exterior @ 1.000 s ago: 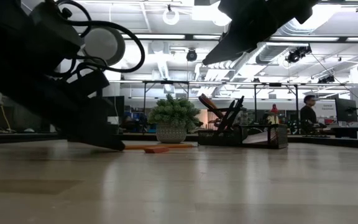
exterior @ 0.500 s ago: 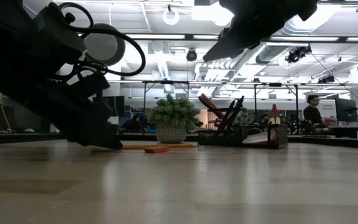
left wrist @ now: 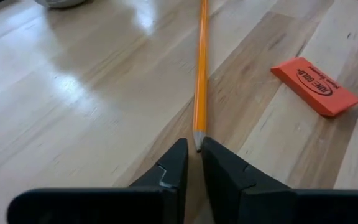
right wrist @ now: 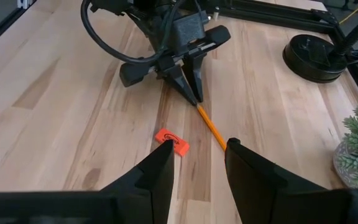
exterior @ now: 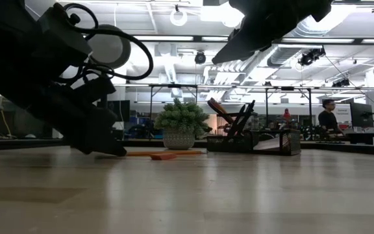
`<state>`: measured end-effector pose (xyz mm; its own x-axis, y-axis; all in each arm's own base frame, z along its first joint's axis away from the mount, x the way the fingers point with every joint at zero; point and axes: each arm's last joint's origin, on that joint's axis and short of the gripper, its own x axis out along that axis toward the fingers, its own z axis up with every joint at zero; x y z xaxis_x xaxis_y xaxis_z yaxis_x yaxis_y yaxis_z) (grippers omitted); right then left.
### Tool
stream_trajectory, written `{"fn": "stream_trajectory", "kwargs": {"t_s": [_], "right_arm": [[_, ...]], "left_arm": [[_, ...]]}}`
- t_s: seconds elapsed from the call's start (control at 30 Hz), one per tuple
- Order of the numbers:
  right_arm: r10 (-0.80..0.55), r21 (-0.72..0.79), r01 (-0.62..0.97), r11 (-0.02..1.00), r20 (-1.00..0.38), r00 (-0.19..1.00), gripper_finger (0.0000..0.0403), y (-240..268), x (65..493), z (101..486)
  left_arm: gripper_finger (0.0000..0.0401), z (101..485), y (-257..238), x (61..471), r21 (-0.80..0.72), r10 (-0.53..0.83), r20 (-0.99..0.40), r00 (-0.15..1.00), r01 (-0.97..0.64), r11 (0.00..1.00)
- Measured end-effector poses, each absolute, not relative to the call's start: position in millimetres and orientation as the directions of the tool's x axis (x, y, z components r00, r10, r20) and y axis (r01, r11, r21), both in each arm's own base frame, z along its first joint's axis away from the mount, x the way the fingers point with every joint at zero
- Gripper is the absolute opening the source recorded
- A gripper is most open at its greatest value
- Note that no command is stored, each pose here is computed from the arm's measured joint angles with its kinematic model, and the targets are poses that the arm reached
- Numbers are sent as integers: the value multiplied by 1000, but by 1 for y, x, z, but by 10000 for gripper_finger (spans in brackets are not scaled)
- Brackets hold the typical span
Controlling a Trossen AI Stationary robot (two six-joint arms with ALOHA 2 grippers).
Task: Pick and place office supplies into organizer
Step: Put the top yellow pencil into the black desk organizer
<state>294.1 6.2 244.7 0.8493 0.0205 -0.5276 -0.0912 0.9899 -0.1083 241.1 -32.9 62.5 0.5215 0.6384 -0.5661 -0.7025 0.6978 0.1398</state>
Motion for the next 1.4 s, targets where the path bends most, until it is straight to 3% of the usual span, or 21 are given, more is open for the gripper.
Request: {"fn": "stream_trajectory", "kwargs": {"t_s": [0.27, 0.43, 0.7, 1.4], "right_arm": [[33, -106, -104, 989, -528, 849, 133, 11, 294, 245], [45, -104, -121, 987, -549, 835, 134, 18, 292, 243], [-43, -147, -63, 987, -622, 782, 133, 30, 286, 235], [-129, -198, -1, 980, -641, 757, 134, 33, 282, 233]], "left_arm": [[4, 62, -33, 241, 185, 638, -568, 520, -674, 715], [2, 62, -32, 241, 194, 647, -561, 516, -678, 709], [0, 66, -40, 241, 213, 654, -514, 555, -656, 724], [0, 119, -68, 228, 217, 680, -349, 645, -651, 728]]}}
